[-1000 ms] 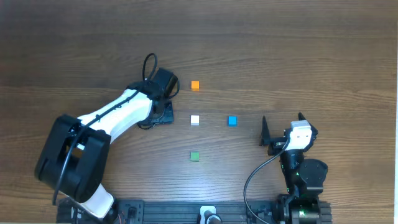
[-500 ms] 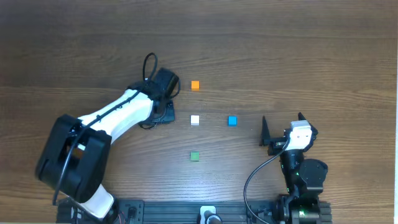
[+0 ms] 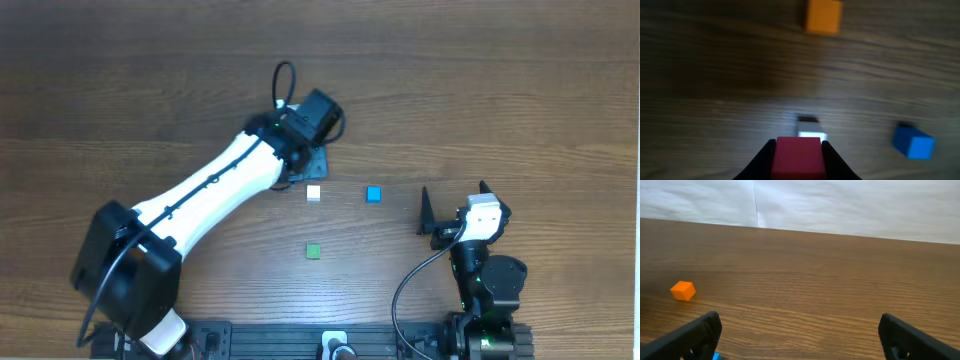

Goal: Stack Cubes

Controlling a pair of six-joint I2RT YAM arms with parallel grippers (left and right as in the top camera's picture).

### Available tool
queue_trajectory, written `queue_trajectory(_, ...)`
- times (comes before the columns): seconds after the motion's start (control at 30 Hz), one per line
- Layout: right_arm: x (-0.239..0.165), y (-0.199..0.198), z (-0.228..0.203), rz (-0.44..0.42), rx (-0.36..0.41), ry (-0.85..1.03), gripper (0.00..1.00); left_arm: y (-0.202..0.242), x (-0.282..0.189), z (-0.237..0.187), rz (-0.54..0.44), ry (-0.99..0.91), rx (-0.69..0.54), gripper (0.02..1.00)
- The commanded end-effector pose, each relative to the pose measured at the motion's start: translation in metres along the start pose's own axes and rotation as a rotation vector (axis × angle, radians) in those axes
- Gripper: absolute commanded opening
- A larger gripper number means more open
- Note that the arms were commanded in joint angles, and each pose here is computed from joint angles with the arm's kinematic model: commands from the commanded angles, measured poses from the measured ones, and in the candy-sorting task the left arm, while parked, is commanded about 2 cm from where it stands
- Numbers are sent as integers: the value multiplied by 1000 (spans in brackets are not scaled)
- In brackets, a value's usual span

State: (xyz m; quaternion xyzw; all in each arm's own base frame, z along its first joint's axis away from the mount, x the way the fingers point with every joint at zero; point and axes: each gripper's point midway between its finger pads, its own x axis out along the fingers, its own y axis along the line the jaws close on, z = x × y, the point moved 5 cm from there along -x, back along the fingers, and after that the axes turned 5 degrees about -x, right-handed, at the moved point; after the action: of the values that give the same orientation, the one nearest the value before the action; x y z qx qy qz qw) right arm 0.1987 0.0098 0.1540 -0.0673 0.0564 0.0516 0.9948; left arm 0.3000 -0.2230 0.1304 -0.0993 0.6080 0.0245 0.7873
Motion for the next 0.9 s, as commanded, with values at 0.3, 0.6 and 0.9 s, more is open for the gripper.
queue_trajectory(0.3, 0, 1, -2, 1, -6, 3, 993, -20, 28, -24, 28, 74, -23, 119)
queue_trajectory(0.6, 0, 1, -2, 1, -6, 3, 991, -22, 31, -25, 31, 68, -17, 117)
queue_trajectory(0.9, 0, 1, -2, 1, -6, 3, 991, -24, 35, -30, 42, 76, 0, 115)
